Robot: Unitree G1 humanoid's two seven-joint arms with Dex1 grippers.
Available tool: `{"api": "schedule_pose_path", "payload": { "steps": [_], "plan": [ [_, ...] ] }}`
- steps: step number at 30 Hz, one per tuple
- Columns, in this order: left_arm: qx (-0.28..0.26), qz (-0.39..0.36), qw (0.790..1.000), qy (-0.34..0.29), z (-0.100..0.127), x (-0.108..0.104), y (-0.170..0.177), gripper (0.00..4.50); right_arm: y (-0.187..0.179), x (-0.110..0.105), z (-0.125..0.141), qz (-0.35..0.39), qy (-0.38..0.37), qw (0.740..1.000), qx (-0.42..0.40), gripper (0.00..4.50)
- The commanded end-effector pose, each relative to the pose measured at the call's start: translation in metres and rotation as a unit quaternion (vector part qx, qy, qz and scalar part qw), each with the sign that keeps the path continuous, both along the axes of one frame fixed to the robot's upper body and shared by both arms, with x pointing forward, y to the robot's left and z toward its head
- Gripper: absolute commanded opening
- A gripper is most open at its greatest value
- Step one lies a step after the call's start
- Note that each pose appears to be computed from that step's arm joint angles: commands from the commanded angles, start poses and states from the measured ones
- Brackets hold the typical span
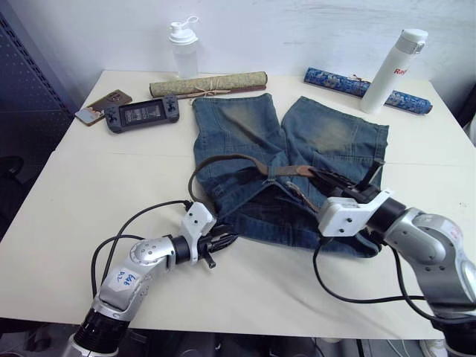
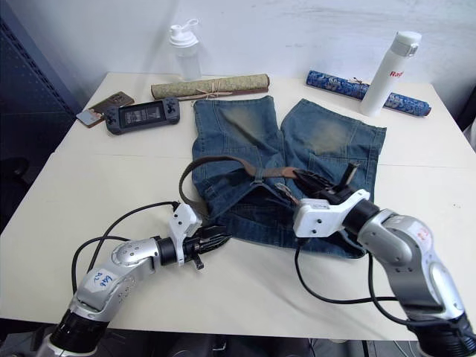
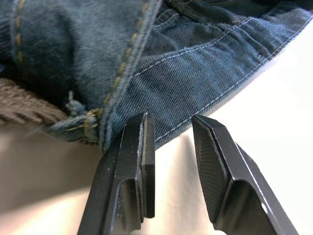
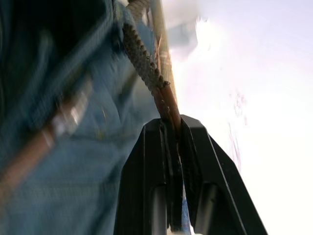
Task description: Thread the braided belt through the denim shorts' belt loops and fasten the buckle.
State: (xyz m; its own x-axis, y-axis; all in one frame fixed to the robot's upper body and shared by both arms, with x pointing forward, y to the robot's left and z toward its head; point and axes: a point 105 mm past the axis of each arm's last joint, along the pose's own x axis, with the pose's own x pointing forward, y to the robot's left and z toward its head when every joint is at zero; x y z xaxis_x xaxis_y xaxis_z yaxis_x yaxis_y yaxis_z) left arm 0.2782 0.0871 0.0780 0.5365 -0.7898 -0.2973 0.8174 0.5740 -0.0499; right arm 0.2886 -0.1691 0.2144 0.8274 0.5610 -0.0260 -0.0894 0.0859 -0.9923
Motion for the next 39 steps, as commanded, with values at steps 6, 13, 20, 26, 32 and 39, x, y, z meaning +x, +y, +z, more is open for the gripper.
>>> {"api": "schedule_pose_path", "payload": {
  "steps": [6, 13, 20, 26, 32, 39],
  "plan": [
    [0.04, 0.018, 0.997, 0.065, -0.033, -0.007, 0.011, 1.51, -0.068, 0.001, 0.02, -0.08, -0.039, 0.996, 0.006, 0.0],
    [0.041, 0.016, 0.997, 0.066, -0.034, -0.007, 0.012, 1.51, -0.094, 0.006, 0.038, -0.121, -0.059, 0.989, 0.056, 0.0],
    [0.011, 0.032, 0.999, 0.035, -0.016, -0.003, 0.018, 1.51, -0.041, 0.005, 0.034, -0.029, -0.04, 0.994, 0.096, 0.0],
    [-0.089, 0.001, 0.996, -0.014, 0.03, -0.012, 0.013, 2.74, -0.003, 0.003, 0.035, 0.035, -0.027, 0.993, 0.109, 0.0],
    [-0.163, -0.058, 0.984, -0.036, 0.076, -0.039, 0.01, 4.44, 0.024, 0.001, 0.028, 0.082, -0.001, 0.992, 0.096, 0.0],
    [-0.135, 0.011, 0.983, -0.127, 0.105, -0.013, -0.002, 4.44, 0.048, 0.0, 0.018, 0.119, 0.011, 0.991, 0.056, 0.0]
  ]
}}
